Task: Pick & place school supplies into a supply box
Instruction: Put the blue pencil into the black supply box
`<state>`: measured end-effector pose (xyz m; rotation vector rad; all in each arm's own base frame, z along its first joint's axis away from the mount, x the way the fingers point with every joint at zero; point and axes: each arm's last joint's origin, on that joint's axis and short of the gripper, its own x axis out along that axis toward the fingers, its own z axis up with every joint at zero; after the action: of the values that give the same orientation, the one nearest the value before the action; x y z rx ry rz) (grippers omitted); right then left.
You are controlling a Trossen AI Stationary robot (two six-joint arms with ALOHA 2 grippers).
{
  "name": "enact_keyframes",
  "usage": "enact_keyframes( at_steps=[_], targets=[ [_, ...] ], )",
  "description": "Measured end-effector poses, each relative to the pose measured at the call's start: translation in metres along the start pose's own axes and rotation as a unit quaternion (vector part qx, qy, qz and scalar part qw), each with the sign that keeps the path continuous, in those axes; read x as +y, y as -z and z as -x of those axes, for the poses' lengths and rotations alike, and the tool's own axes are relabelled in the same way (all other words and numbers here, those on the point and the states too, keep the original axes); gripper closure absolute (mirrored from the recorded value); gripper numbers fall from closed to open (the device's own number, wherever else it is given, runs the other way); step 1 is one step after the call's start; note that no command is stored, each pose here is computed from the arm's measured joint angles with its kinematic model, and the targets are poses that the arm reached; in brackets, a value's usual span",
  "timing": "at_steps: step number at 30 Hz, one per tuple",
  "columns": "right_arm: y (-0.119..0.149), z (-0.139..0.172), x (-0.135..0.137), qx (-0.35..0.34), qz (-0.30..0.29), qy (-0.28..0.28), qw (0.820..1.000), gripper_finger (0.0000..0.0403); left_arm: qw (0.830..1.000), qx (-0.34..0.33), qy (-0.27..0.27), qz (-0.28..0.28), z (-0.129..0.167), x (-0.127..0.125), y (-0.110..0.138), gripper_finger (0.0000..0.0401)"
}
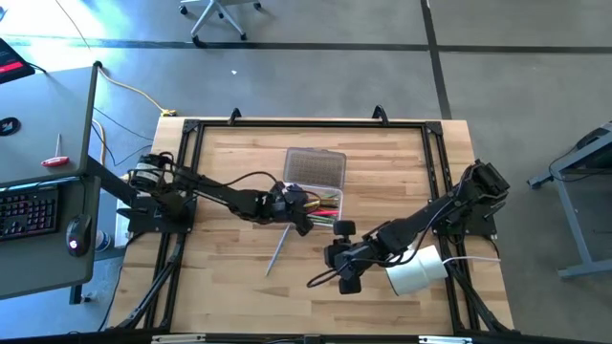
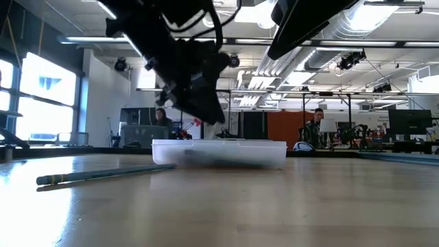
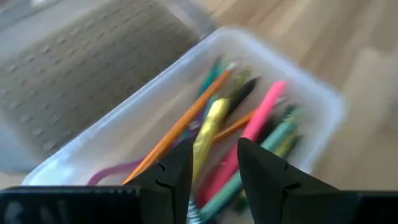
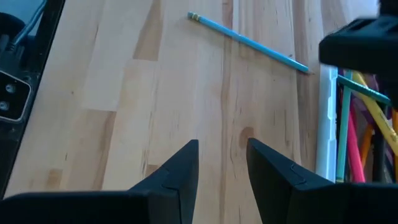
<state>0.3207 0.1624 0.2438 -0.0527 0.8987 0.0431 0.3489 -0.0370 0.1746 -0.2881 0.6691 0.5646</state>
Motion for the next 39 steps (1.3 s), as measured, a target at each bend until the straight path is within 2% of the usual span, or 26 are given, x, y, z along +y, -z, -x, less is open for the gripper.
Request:
enact_keyframes(
  at_steps=[4, 8, 15, 18, 21, 24, 29, 33, 39],
  targets=[
    [-0.003, 0.0, 0.001, -0.015, 0.029, -0.003, 0.999, 0.0289, 1.0, -0.012, 0.015, -0.022, 0.014, -0.011, -0.024, 0.0249],
    [-0.007, -0.003, 0.003, -0.034, 0.04, -0.01, 0.999, 0.0289, 0.998, 0.019, -0.001, -0.054, 0.031, -0.015, -0.043, 0.0256],
    [-0.011, -0.021, 0.009, -0.066, 0.108, -0.007, 0.992, 0.0289, 0.985, 0.088, -0.077, -0.129, 0.082, -0.017, -0.065, 0.0257],
    [-0.015, -0.041, 0.011, -0.091, 0.136, -0.014, 0.986, 0.0289, 0.978, 0.111, -0.13, -0.122, 0.114, -0.01, -0.069, 0.0257],
    [-0.02, -0.064, 0.008, -0.126, 0.171, -0.019, 0.977, 0.0289, 0.967, 0.135, -0.181, -0.114, 0.149, -0.001, -0.066, 0.0257],
    [-0.027, -0.083, 0.0, -0.166, 0.17, -0.002, 0.971, 0.0289, 0.964, 0.133, -0.207, -0.101, 0.179, 0.004, -0.055, 0.0257],
    [-0.036, -0.1, -0.022, -0.198, 0.143, -0.031, 0.969, 0.0289, 0.977, 0.105, -0.145, -0.115, 0.215, 0.0, -0.033, 0.0257],
    [-0.036, -0.119, -0.041, -0.2, 0.131, -0.054, 0.969, 0.0289, 0.979, 0.081, -0.141, -0.121, 0.225, -0.004, -0.013, 0.0257],
    [-0.029, -0.154, -0.061, -0.189, 0.125, -0.085, 0.97, 0.0289, 0.978, 0.069, -0.135, -0.143, 0.23, -0.004, 0.0, 0.0257]
  ],
)
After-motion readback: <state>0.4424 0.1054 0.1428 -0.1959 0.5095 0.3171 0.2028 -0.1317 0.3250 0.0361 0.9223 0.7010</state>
